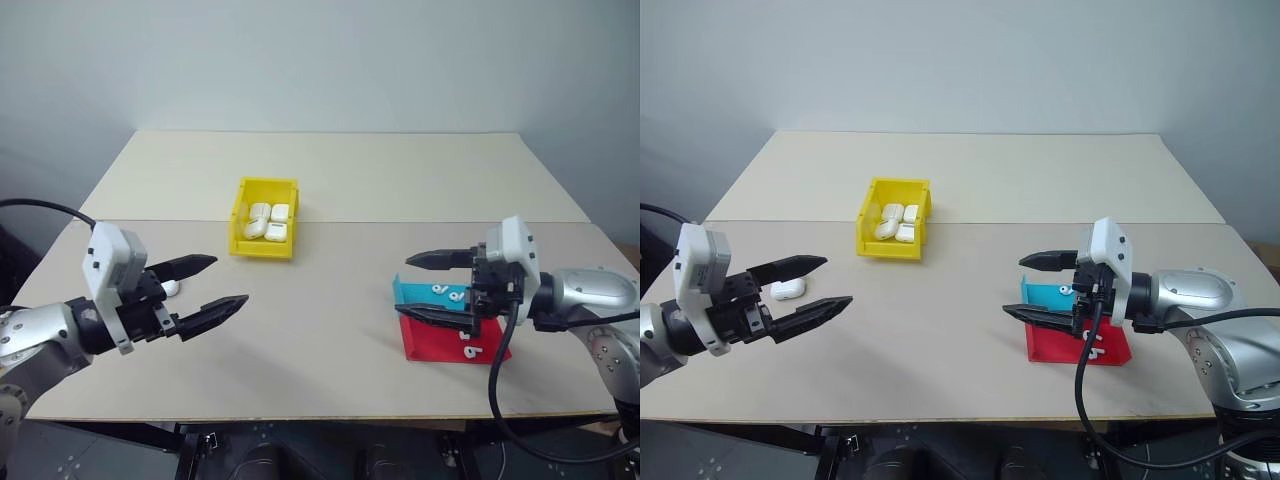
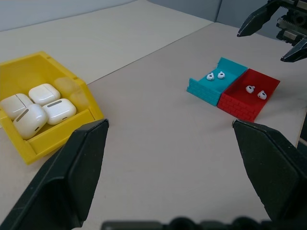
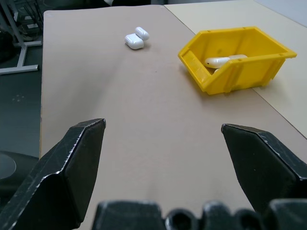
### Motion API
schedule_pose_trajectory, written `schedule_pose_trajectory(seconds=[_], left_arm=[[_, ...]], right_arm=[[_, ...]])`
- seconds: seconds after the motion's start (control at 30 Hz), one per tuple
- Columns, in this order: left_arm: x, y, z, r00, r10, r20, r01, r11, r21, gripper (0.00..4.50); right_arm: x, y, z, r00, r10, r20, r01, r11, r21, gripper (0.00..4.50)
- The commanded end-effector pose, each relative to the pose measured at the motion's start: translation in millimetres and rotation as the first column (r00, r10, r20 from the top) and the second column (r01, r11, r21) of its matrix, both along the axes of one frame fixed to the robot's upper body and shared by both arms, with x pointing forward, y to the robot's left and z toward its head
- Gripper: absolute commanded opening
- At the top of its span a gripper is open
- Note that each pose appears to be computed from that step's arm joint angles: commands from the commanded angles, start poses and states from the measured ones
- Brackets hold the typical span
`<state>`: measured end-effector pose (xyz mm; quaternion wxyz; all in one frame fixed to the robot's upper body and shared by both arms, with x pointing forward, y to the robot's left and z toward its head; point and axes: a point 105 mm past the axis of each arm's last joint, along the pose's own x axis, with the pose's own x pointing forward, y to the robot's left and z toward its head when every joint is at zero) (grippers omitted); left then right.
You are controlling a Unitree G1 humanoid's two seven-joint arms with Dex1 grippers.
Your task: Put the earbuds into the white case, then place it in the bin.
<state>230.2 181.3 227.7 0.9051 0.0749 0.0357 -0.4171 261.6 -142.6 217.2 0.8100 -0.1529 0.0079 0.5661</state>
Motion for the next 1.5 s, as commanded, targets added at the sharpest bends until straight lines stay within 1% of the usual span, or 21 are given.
schedule_pose_trajectory(seconds=[0.03, 0.07, 0.2, 0.3, 0.37, 0.4, 0.5, 0.6, 0.67, 0.73, 0.8, 0.93, 1.03, 1.13, 1.17, 1.3, 1.37, 1.43, 1.5], left_arm=[[-1.2, -2.9, 14.6, 0.997, -0.012, 0.071, 0.015, 0.999, -0.03, 4.5], [-0.9, -2.9, 17.2, 0.997, -0.015, 0.077, 0.018, 0.999, -0.044, 4.5], [2.5, 2.6, 18.2, 0.996, -0.009, 0.085, 0.006, 0.999, 0.039, 4.5], [6.3, 6.5, 17.5, 0.996, 0.019, 0.084, -0.025, 0.997, 0.071, 4.5], [8.8, 7.5, 15.7, 0.996, 0.036, 0.086, -0.046, 0.992, 0.114, 4.5], [8.3, 7.8, 13.0, 0.997, 0.032, 0.073, -0.043, 0.986, 0.158, 4.5], [7.1, 11.4, 15.2, 0.988, 0.074, 0.139, -0.107, 0.964, 0.244, 4.5], [5.8, 21.5, 6.7, 0.991, 0.115, 0.071, -0.131, 0.944, 0.303, 4.5], [4.2, 29.9, -2.6, 0.984, 0.178, -0.011, -0.163, 0.922, 0.351, 4.5], [-0.5, 37.1, -11.8, 0.962, 0.239, -0.132, -0.164, 0.892, 0.421, 4.5], [-3.1, 39.7, -10.1, 0.942, 0.262, -0.21, -0.152, 0.892, 0.426, 4.5], [19.7, 60.3, -1.2, 0.879, 0.459, -0.128, -0.378, 0.836, 0.398, 4.5], [33.5, 78.3, -0.3, 0.81, 0.575, -0.113, -0.509, 0.786, 0.352, 4.5], [45.2, 107.0, -6.9, 0.679, 0.723, -0.13, -0.636, 0.667, 0.387, 4.5], [49.2, 117.5, -7.6, 0.625, 0.77, -0.128, -0.687, 0.62, 0.379, 4.5], [60.9, 143.8, -10.1, 0.467, 0.876, -0.122, -0.811, 0.479, 0.335, 4.5], [64.5, 151.1, -11.0, 0.426, 0.899, -0.097, -0.841, 0.434, 0.324, 4.5], [65.5, 152.0, -13.2, 0.437, 0.894, -0.096, -0.831, 0.442, 0.338, 4.5], [64.4, 149.8, -20.3, 0.427, 0.89, -0.161, -0.811, 0.456, 0.367, 4.5]], right_arm=[[-5.6, 3.4, 6.6, 0.999, 0.033, 0.04, -0.033, 0.999, 0.002, 4.48], [-5.9, 3.4, 6.3, 0.999, 0.035, 0.04, -0.035, 0.999, 0.001, 4.48], [-5.2, 2.9, 6.1, 0.999, 0.034, 0.04, -0.034, 0.999, 0.0, 4.48], [-3.5, 2.3, 6.2, 0.999, 0.026, 0.041, -0.026, 1.0, -0.003, 4.48], [-2.5, 2.3, 6.2, 0.999, 0.027, 0.039, -0.027, 1.0, -0.006, 4.48], [-1.2, 2.1, 6.1, 0.999, 0.025, 0.041, -0.024, 1.0, -0.014, 4.48], [3.6, 0.6, 9.9, 0.998, 0.021, 0.065, -0.018, 0.999, -0.046, 4.48], [5.2, 0.2, 18.3, 0.998, 0.027, 0.063, -0.024, 0.999, -0.045, 4.48], [3.3, 0.0, 20.1, 0.998, 0.032, 0.045, -0.03, 0.999, -0.033, 4.48], [2.6, -0.8, 17.9, 0.999, 0.029, 0.032, -0.027, 0.999, -0.035, 4.48], [3.2, -0.4, 15.6, 0.999, 0.025, 0.028, -0.024, 0.999, -0.039, 4.48], [2.3, 2.8, 13.9, 0.999, 0.036, 0.02, -0.035, 0.999, -0.031, 4.48], [1.0, 4.1, 12.8, 0.999, 0.037, 0.017, -0.037, 0.999, -0.026, 4.48], [-0.6, 3.8, 11.1, 0.999, 0.035, 0.012, -0.035, 0.999, -0.027, 4.48], [-1.5, 3.9, 10.7, 0.999, 0.036, 0.011, -0.035, 0.999, -0.027, 4.48], [-2.4, 4.4, 10.1, 0.999, 0.034, 0.009, -0.033, 0.999, -0.022, 4.48], [-2.5, 4.8, 9.9, 0.999, 0.031, 0.008, -0.031, 0.999, -0.019, 4.48], [-2.7, 5.1, 9.9, 1.0, 0.03, 0.009, -0.029, 0.999, -0.018, 4.48], [-3.5, 5.0, 9.8, 1.0, 0.029, 0.009, -0.029, 0.999, -0.019, 4.48]])
